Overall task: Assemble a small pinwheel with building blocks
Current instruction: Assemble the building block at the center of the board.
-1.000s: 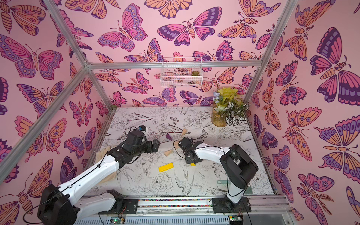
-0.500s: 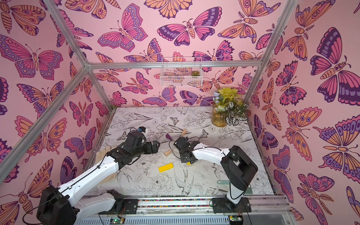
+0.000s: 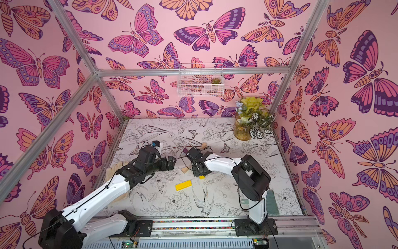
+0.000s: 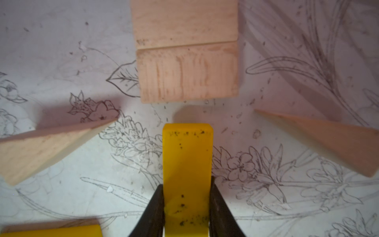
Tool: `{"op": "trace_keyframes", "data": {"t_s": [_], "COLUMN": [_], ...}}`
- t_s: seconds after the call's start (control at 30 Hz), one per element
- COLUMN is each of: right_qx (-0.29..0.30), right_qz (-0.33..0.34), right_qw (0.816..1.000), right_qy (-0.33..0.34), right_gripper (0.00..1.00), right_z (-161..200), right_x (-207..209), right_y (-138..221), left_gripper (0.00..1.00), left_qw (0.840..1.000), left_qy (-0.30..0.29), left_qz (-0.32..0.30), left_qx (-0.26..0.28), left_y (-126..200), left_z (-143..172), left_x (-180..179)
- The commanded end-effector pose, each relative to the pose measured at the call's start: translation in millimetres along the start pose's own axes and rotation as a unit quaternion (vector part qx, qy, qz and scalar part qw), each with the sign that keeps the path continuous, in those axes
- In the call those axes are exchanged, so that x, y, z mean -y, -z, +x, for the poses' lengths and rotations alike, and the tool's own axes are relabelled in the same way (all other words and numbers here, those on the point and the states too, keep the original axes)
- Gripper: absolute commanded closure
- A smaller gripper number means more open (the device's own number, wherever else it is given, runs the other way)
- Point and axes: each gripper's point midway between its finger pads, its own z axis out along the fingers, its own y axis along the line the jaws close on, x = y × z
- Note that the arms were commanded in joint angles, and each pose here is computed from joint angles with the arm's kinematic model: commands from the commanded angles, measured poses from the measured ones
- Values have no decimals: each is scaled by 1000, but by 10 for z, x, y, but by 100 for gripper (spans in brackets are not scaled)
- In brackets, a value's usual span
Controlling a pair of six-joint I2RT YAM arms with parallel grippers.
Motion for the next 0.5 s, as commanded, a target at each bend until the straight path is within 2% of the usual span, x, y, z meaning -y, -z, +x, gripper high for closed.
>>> {"op": "trace_keyframes", "data": {"t_s": [0.0, 0.47], "right_qx": [-12, -16], "right_qz": [-5, 16], "right_qw": [1000, 1000], "right_qy": [5, -10], "right_gripper": [76, 74], "right_z": [-9, -19], "right_x": [-33, 88], "right_y": [-25, -70], "left_gripper": [0, 0], "left_qw": [1000, 1000], "left_qy": [2, 4], "left_qz": [-2, -1], "left_qx": [-11, -15], "left_y": [6, -16], "left_z": [93, 100], "left_x": [-43, -37]}}
